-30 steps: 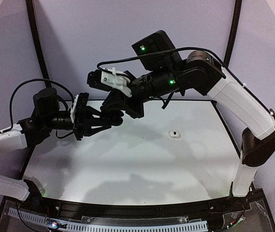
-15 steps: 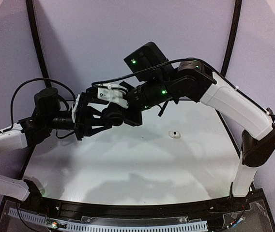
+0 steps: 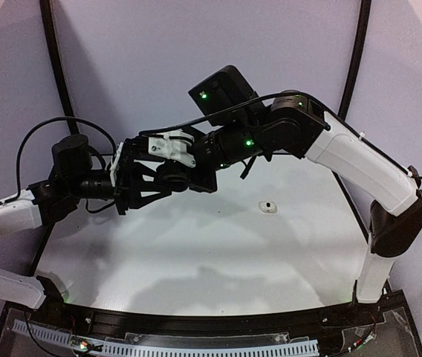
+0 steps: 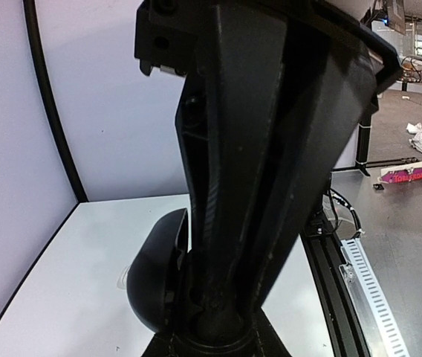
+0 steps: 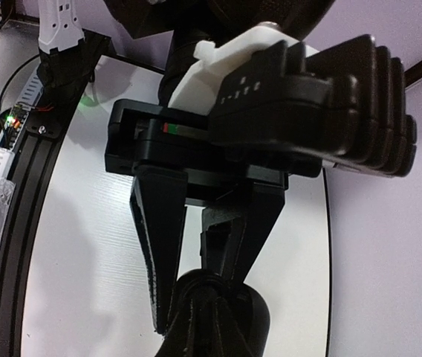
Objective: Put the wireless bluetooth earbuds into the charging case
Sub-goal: Insert the left earbud into the left side groove of the charging case, then pass from the left arm to the right
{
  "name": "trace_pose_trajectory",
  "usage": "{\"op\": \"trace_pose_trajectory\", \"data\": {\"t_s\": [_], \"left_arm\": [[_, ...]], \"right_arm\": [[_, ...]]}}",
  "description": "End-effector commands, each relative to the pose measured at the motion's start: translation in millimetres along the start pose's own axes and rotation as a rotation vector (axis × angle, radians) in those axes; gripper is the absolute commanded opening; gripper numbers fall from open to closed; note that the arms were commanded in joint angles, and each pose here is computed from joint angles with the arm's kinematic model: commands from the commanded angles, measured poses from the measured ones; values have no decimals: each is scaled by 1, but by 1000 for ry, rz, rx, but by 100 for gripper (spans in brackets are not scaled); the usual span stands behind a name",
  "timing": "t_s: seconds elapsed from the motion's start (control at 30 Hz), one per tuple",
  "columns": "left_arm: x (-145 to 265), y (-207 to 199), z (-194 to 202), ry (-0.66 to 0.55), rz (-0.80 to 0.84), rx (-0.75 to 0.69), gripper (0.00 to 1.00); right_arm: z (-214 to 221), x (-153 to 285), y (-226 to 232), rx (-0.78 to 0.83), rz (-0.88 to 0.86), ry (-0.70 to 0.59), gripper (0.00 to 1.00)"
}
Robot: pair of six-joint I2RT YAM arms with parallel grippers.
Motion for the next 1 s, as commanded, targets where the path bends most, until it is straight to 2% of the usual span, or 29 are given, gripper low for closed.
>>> {"op": "trace_pose_trajectory", "data": {"t_s": [0.0,0.17,0.63,0.7,0.83,0.97], "left_arm": [[3,-8,-21,-74,28,-40,1],[3,-8,-19,-70,28,-35,1],[3,-6,-12,-61,14,16,1],[3,-6,-12,-60,11,17,1],[4,-5,-11,-57,2,20,1],[4,-5,-11,-60,-3,18,1]], "right_arm": [[4,-18,7,10,-17,29,10],[2,-15,4,2,-6,19,21],[-19,23,-21,-61,120,-75,32],[-24,32,-29,-84,154,-103,39],[-42,65,-49,-162,229,-270,48],[-30,86,-65,-263,295,-353,51]]}}
Point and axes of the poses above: each gripper's point midway between its finger pads, its own x axis back along the fingers, its own y axis along the line the jaws close on, z = x × y, the point moved 4 cm from there along x, back along the fingers, and after that the axes turned 10 degrees about x, right-handed, at the moved point
